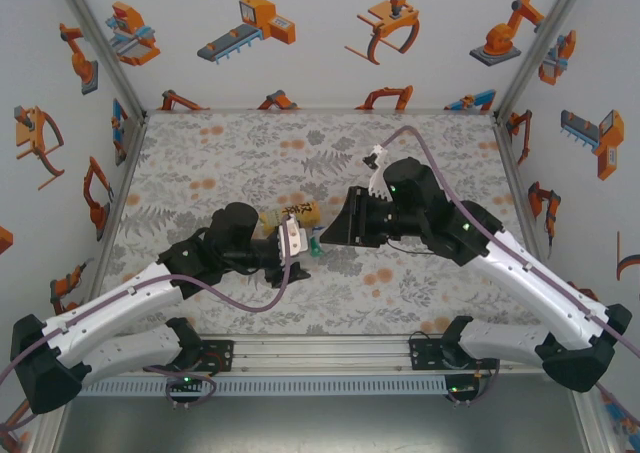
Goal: Screw on the bottle caps
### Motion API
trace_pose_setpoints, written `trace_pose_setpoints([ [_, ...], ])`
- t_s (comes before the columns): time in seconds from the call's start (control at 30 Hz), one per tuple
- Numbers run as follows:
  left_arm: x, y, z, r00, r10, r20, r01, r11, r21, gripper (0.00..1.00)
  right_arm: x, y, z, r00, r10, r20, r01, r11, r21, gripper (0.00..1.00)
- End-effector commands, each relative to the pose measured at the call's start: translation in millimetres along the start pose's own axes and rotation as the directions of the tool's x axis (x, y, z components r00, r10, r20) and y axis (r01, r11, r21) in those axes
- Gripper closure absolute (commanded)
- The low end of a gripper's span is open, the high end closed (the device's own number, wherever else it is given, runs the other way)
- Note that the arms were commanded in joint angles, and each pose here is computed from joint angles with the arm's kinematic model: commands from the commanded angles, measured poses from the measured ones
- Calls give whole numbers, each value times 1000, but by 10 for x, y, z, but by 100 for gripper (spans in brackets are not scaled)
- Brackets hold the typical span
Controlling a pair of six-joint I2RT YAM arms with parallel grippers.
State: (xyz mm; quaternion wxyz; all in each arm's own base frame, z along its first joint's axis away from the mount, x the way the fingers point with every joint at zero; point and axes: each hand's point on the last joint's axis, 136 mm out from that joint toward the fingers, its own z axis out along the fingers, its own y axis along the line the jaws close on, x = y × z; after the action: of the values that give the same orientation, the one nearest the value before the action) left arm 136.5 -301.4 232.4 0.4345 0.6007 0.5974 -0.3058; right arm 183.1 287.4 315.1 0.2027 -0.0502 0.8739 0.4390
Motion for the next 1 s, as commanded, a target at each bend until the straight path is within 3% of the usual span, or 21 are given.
trace_pose_setpoints([
  [0.0, -291, 10, -39, 991, 81, 104, -81, 997, -9, 100, -117, -141, 85, 960, 272, 65, -275, 960, 55, 100],
  [0.13, -295, 37, -38, 992, 78, 98, -77, 997, -22, 99, -184, -194, 6, 972, 210, 110, -220, 970, 98, 100],
  [0.2, -277, 63, -38, 994, 71, 85, -68, 997, -35, 83, -211, -205, -32, 978, 166, 123, -180, 977, 115, 100],
  [0.5, -227, 196, -97, 998, 45, 49, -38, 992, -119, 31, -287, -275, -55, 990, 8, 140, -34, 983, 180, 100],
  [0.73, -163, 267, -153, 1000, 18, 14, -15, 986, -169, 22, -455, -468, -187, 977, -156, 143, 102, 939, 329, 100],
  [0.97, -104, 365, -217, 999, -45, -4, 43, 972, -231, 21, -861, -755, -344, 941, -319, 109, 225, 834, 504, 100],
])
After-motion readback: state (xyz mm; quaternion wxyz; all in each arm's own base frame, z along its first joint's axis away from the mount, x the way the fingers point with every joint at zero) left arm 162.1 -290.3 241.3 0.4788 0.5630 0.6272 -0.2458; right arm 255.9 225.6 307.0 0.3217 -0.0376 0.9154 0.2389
